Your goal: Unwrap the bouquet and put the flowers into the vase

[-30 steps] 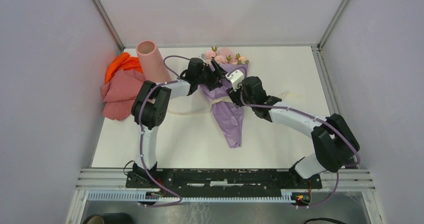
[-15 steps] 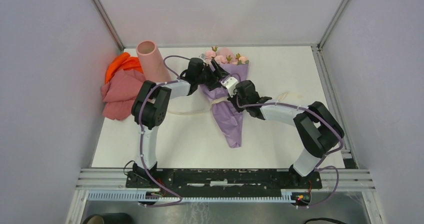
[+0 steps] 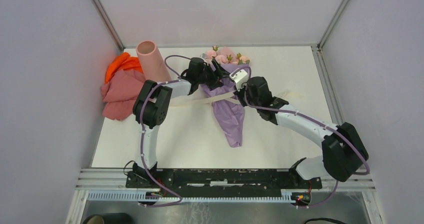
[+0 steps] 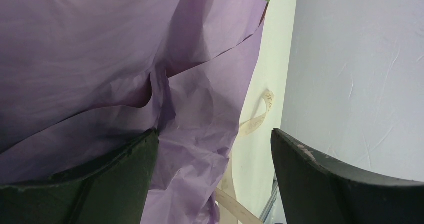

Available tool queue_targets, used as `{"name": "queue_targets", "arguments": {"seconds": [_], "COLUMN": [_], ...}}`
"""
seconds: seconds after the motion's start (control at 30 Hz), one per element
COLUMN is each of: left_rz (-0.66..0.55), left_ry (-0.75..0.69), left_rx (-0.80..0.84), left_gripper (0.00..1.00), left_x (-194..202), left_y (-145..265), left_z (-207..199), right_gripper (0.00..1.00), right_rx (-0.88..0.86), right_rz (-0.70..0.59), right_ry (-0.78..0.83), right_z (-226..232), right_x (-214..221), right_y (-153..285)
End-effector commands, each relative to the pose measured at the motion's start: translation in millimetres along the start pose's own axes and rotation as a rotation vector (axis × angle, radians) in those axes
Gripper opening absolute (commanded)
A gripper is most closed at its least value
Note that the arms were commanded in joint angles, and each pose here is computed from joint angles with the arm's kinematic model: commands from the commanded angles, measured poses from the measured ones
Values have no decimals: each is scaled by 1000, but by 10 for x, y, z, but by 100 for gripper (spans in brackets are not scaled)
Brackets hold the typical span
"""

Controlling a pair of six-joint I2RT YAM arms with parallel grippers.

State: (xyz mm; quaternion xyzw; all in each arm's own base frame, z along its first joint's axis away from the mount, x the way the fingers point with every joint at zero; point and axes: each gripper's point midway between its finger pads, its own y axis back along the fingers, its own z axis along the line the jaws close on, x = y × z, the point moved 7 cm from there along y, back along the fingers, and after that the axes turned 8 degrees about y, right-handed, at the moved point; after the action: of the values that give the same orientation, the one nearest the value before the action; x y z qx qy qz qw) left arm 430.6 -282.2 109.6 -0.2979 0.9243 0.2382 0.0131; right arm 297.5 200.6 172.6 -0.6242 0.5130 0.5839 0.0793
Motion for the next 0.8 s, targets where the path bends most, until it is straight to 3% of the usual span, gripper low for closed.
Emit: {"name": "queue_targets", "arguments": {"seconds": [0.0,0.23,0.4,0.77], "left_rz": [31,35,37,43], "left_ry": [47,52,45,21], "left_rx": [-92,-110,-125,-117], "left_gripper": [90,90,90,89], "left_x": [70,67,80,111], "left_y": [-134,-174,-155,-65], "left_z": [304,365,401,321], "right_gripper": [0,0,0,0], "right_rx": [63,196,311,610], "right_rz": [-50,-91,-153,-409], "right_ry": [-1,-14,-95,-120], "right_z": [-105,-345,-758,-2129], "right_x": [-122,-318,-559,-1894], "right_y": [228,545,793,1881]}}
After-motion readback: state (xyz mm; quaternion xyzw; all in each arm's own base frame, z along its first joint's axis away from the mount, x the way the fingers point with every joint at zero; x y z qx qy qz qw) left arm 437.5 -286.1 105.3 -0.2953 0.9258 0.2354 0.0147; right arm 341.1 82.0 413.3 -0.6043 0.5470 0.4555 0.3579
